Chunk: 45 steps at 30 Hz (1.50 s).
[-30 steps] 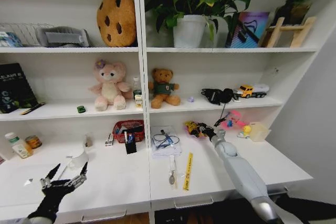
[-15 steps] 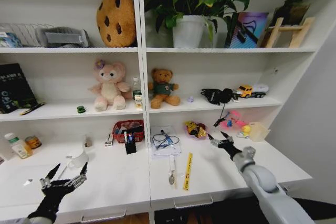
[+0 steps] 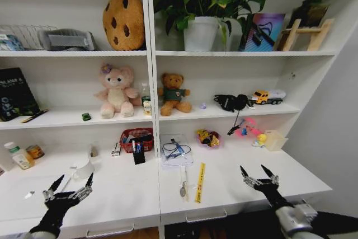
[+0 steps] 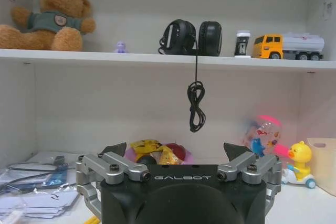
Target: Organize the objects on the table.
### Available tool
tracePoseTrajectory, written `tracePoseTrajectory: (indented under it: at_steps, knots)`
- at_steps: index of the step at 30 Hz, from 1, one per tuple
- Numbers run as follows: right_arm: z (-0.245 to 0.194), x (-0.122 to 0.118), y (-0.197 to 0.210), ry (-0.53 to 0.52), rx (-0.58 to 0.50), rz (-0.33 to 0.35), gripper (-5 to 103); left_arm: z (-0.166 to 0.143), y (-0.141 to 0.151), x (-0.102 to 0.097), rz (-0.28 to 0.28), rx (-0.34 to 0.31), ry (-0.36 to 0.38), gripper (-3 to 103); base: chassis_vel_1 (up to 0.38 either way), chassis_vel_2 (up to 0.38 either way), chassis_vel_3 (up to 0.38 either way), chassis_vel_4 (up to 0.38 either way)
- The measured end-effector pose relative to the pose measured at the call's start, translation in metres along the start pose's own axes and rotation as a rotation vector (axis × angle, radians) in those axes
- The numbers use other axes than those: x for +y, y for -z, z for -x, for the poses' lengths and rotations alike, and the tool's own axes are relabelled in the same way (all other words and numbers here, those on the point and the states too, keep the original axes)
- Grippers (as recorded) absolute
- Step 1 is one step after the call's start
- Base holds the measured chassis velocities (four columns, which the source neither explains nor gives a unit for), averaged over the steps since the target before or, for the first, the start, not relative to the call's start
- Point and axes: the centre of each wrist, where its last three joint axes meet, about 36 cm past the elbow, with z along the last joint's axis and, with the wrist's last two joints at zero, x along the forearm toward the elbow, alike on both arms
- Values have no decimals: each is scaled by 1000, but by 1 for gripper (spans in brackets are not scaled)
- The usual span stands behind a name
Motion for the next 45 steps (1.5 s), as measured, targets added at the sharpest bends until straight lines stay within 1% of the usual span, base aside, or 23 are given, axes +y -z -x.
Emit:
tracePoseTrajectory:
  at_steps: [3, 5, 6, 7, 9, 10, 13, 20, 45]
  knots:
    - [-2, 3, 1, 11, -6, 0, 100, 0, 0, 0, 0, 0, 0, 100, 0, 0, 0, 0]
    - [0, 18, 6, 59, -25, 1, 100, 0, 0, 0, 0, 0, 0, 100, 0, 0, 0, 0]
    - [0, 18, 6, 59, -25, 1, 100, 0, 0, 0, 0, 0, 0, 100, 0, 0, 0, 0]
    - [1, 26, 8, 78, -35, -2, 100, 0, 0, 0, 0, 0, 0, 100, 0, 0, 0, 0]
    - [3, 51, 17, 94, -56, 13, 100, 0, 0, 0, 0, 0, 0, 100, 0, 0, 0, 0]
    - [3, 51, 17, 94, -56, 13, 100, 0, 0, 0, 0, 0, 0, 100, 0, 0, 0, 0]
    - [6, 63, 24, 102, -40, 26, 100, 0, 0, 0, 0, 0, 0, 100, 0, 0, 0, 0]
    - [2, 69, 25, 108, 18, 53, 100, 0, 0, 0, 0, 0, 0, 100, 0, 0, 0, 0]
    - [2, 69, 23, 108, 25, 59, 100, 0, 0, 0, 0, 0, 0, 100, 1, 2, -2, -2]
